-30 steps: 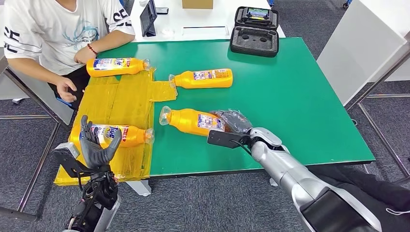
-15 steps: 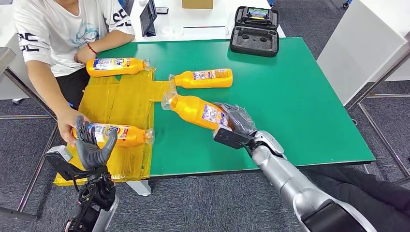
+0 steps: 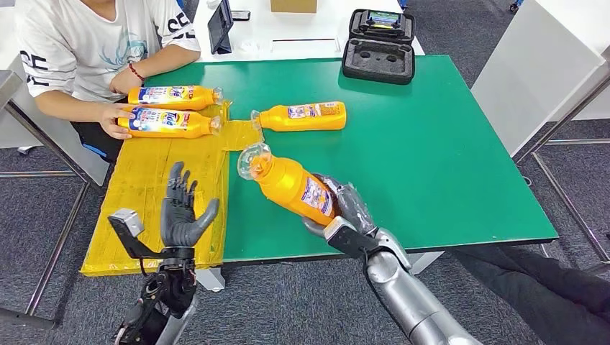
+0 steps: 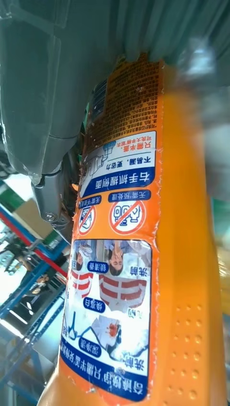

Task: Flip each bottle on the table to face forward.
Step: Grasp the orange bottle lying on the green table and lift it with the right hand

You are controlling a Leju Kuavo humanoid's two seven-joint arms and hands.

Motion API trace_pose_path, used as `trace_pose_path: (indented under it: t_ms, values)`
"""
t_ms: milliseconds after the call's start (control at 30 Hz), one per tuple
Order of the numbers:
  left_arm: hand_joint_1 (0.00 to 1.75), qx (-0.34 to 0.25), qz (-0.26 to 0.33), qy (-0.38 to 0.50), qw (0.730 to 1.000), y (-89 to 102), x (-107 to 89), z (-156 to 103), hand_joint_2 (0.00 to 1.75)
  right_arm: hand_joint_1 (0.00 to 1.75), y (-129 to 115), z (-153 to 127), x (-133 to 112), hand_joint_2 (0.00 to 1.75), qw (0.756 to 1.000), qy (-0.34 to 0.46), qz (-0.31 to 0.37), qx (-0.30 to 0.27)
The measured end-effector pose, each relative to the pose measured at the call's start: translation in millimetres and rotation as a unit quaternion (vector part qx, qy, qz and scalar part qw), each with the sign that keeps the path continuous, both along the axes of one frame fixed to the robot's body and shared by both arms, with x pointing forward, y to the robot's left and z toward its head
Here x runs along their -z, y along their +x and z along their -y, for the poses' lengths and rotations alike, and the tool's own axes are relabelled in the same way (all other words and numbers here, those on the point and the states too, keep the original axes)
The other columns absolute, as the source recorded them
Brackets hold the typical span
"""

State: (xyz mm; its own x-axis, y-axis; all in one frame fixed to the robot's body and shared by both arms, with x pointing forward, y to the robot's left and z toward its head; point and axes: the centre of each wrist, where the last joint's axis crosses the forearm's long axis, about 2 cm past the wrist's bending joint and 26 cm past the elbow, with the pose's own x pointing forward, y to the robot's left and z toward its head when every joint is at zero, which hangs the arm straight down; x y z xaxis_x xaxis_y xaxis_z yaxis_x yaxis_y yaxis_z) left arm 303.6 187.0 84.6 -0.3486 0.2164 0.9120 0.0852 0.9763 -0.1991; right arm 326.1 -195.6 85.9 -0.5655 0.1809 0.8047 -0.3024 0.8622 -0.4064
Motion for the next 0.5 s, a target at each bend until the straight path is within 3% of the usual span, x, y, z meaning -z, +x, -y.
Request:
trace_pose_path:
  t_ms: [233,500]
  values:
    - [0.0,0.103,0.019,0.007,0.994,-8.2,-6.6,37,1.75,1.75,-34,-28,10,1.75,0.999,0.016,-0.017,-0.042]
    - [0.0,0.146,0.055,0.036,0.987,-22.5,-8.0,46,1.75,1.75,-47,-27,12,1.75,0.998,0.029,-0.026,-0.04]
